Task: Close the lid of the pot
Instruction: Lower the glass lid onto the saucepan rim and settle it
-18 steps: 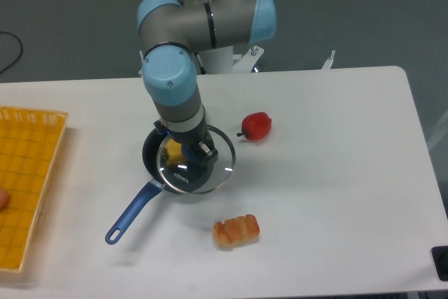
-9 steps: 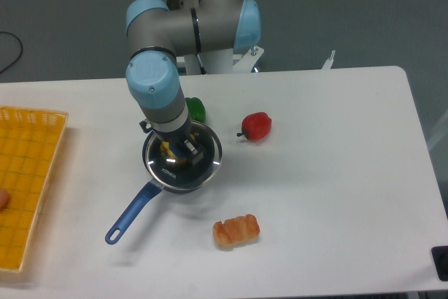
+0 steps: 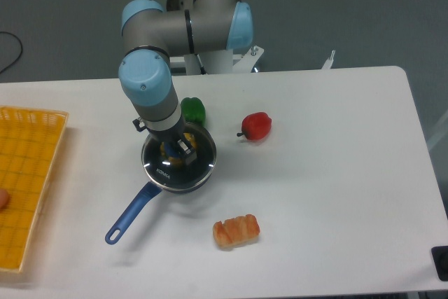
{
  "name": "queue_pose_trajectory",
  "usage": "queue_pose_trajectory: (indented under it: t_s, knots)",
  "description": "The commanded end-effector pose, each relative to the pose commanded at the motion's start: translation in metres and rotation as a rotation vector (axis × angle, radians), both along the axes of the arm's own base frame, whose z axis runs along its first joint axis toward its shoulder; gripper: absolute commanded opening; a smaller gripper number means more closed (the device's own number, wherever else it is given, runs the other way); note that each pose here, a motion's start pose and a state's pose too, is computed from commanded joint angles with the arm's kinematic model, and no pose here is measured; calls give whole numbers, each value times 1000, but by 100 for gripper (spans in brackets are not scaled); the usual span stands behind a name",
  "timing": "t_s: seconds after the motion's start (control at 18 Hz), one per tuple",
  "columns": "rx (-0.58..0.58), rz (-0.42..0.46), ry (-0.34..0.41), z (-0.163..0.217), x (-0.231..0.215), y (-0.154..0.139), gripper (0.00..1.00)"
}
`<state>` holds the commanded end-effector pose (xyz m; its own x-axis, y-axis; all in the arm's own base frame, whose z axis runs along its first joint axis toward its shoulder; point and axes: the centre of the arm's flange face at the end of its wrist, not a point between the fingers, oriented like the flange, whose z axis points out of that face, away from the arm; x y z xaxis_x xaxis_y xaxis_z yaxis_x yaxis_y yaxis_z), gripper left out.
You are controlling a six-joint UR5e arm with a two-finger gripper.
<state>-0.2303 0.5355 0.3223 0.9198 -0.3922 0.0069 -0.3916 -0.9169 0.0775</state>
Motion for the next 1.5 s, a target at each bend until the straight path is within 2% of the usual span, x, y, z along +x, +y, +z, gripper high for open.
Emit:
queue_pose_trajectory:
  t_s: [1.5]
  knots:
    - [-40, -39, 25, -12, 15, -7, 58]
